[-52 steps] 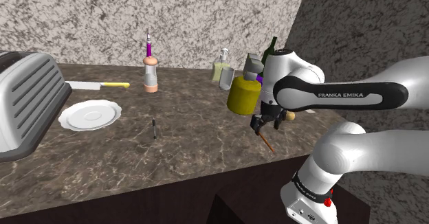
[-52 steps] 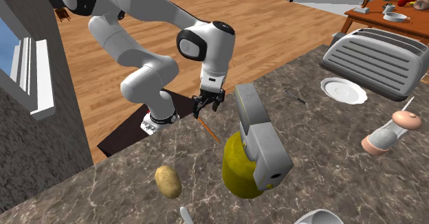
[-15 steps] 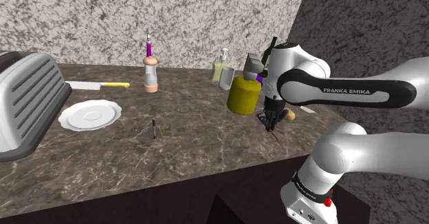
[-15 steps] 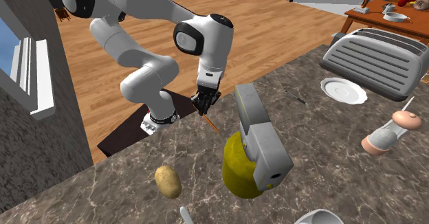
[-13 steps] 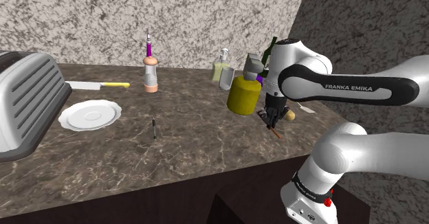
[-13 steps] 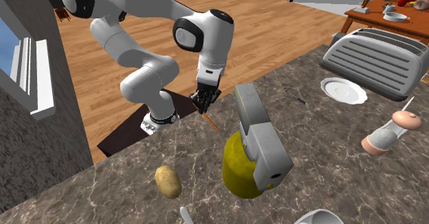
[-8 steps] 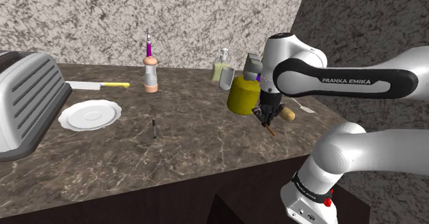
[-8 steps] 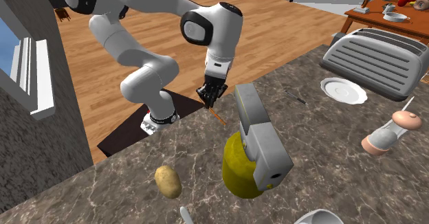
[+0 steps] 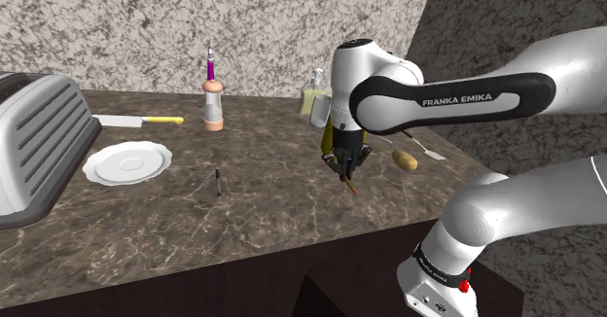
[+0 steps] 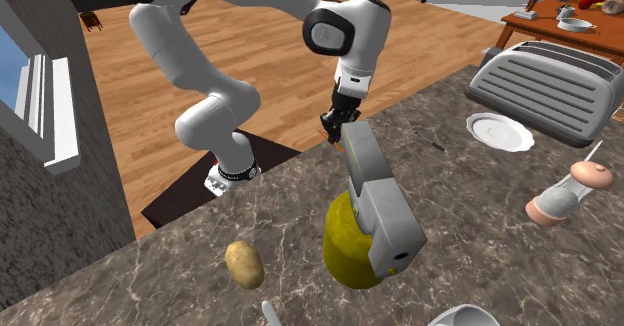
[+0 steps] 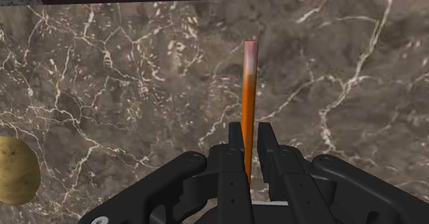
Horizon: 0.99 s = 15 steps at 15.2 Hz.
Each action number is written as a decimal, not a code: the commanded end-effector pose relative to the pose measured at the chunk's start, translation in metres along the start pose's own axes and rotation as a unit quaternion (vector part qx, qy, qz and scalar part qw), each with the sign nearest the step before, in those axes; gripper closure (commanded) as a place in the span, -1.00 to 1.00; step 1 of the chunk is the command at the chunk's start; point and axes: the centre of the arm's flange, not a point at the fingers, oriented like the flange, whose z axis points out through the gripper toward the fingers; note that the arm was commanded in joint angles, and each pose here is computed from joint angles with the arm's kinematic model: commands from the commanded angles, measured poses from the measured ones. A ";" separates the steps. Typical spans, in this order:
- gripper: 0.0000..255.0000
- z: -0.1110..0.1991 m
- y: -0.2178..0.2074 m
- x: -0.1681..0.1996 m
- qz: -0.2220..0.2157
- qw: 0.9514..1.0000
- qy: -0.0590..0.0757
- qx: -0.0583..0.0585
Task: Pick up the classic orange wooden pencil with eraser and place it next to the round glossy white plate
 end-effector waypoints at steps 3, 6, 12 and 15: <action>1.00 -0.011 -0.053 0.003 0.000 1.000 -0.001 0.001; 1.00 -0.020 -0.091 0.005 0.000 1.000 -0.001 0.001; 1.00 -0.039 -0.168 0.010 0.000 1.000 -0.001 0.001; 1.00 -0.048 -0.206 0.013 0.000 1.000 -0.001 0.001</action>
